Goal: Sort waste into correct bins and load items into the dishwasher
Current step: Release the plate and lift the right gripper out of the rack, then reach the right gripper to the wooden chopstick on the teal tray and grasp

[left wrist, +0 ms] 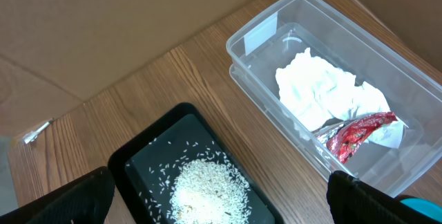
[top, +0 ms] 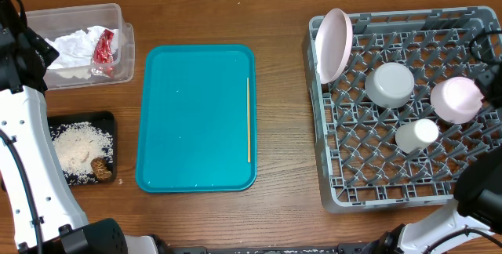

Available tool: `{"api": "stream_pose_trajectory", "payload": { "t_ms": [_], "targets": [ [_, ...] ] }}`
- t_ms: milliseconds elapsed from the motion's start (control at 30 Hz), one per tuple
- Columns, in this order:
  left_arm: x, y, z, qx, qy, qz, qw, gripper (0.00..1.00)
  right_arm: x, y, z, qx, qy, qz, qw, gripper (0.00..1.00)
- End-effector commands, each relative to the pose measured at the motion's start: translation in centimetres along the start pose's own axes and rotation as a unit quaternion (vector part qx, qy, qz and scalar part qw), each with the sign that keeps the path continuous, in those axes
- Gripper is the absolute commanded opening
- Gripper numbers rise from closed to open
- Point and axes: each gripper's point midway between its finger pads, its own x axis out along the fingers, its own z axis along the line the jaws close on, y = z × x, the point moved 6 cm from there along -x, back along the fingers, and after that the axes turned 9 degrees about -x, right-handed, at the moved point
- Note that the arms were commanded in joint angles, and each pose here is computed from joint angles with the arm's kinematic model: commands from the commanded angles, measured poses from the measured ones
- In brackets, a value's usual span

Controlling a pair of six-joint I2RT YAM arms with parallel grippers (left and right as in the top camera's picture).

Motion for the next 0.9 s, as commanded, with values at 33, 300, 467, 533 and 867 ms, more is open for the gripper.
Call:
{"api": "stream_pose_trajectory", "payload": {
  "t_ms": [33,300,467,533,867],
  "targets": [
    [0.3,0.1,0.0,-0.005,-0.001,0.003,1.000,1.00,-4.5,0.5,3.1,-0.014,-0.104,-0.031,0.994,0.04],
    [0.3,0.1,0.0,-0.005,-0.001,0.003,1.000,1.00,-13.2,6.8,12.4,-0.227,-0.280,-0.090,0.928,0.04],
    [0.3,0.1,0.0,-0.005,-0.002,0.003,1.000,1.00,-17.8,14.6,18.1,-0.357,-0.338,-0.108,0.864,0.71],
    [0.3,0.1,0.0,-0.005,-0.002,0.004,1.000,1.00,-18.7,18.0,20.0,-0.399,-0.350,-0.097,0.842,1.00],
    [0.3,0.1,0.0,-0.005,-0.001,0.003,1.000,1.00,-18.5,33.7,27.4,-0.537,-0.382,-0.022,0.752,0.83]
  ]
}}
